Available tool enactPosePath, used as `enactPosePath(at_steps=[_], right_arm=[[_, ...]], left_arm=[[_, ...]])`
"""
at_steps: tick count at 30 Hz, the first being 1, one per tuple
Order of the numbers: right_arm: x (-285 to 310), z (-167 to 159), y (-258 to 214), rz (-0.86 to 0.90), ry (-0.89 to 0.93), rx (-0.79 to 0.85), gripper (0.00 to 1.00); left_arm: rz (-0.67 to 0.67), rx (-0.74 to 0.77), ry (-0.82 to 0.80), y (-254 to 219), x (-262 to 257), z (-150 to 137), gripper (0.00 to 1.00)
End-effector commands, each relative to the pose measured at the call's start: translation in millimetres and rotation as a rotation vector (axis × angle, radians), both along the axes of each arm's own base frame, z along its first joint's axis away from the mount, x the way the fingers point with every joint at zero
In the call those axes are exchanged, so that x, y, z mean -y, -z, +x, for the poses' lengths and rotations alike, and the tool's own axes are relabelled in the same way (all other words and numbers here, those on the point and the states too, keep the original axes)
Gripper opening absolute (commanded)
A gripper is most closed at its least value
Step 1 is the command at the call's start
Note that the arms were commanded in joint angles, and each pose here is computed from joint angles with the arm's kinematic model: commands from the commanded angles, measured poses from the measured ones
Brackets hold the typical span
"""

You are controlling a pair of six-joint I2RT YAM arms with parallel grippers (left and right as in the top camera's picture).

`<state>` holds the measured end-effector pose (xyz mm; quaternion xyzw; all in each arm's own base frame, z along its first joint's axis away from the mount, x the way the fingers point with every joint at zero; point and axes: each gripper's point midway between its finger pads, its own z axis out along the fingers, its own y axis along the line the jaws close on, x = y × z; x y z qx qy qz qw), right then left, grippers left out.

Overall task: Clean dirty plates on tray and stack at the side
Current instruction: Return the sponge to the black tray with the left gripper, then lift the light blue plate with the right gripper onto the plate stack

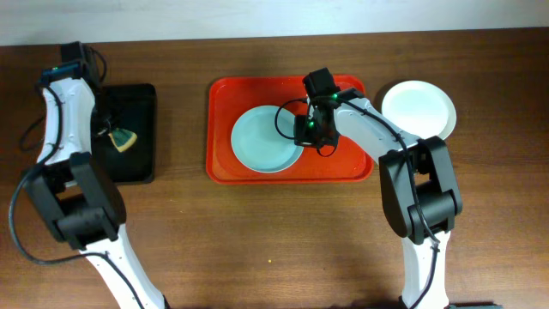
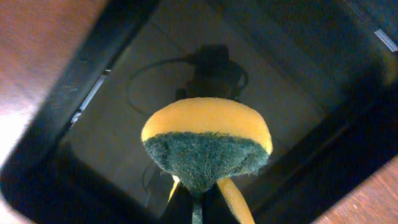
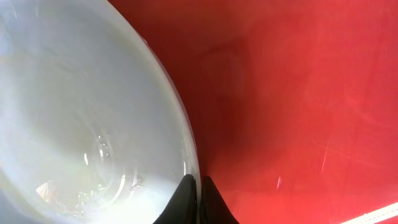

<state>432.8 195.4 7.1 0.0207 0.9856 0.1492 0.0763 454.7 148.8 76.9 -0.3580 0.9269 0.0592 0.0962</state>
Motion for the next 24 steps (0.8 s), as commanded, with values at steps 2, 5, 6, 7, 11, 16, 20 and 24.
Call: enactPosePath(at_steps=[2,5,6,7,11,16,20,24], right_arm=[[12,-13,18,-0.071,-0.009,-0.041,0.04],[12,-13,18,-0.071,-0.009,-0.041,0.04],[12,-13,18,-0.071,-0.009,-0.041,0.04],[12,-13,18,-0.071,-0.009,-0.041,0.04],[12,-12,18,-0.069,-0.009,-0.036,0.04],[30,33,-84,-0.284,-0.068,0.166,0.04],[55,41,-220,-0.852,-0.02,0.469,0.04],[18,22,-286,-1.314,-0.288,0.629,0.04]], left_arm=[[0.0,-0.078,-0.019,45,-11,-2,0.03],[0.008,-0.095,-0.048,28,-26,-10,0.76],[0.0,-0.089,-0.051,18,-27,-9,0.81],[-0.058,-0.022,-0.05,-17,-23,2,0.88],[-0.102,0.195,-0.022,-115,-12,25,0.99],[-0.117,0.146,-0.024,-114,-7,12,0.99],[-0.117,0.146,-0.024,-114,-7,12,0.99],[-0.117,0.146,-0.024,-114,-7,12,0.99]])
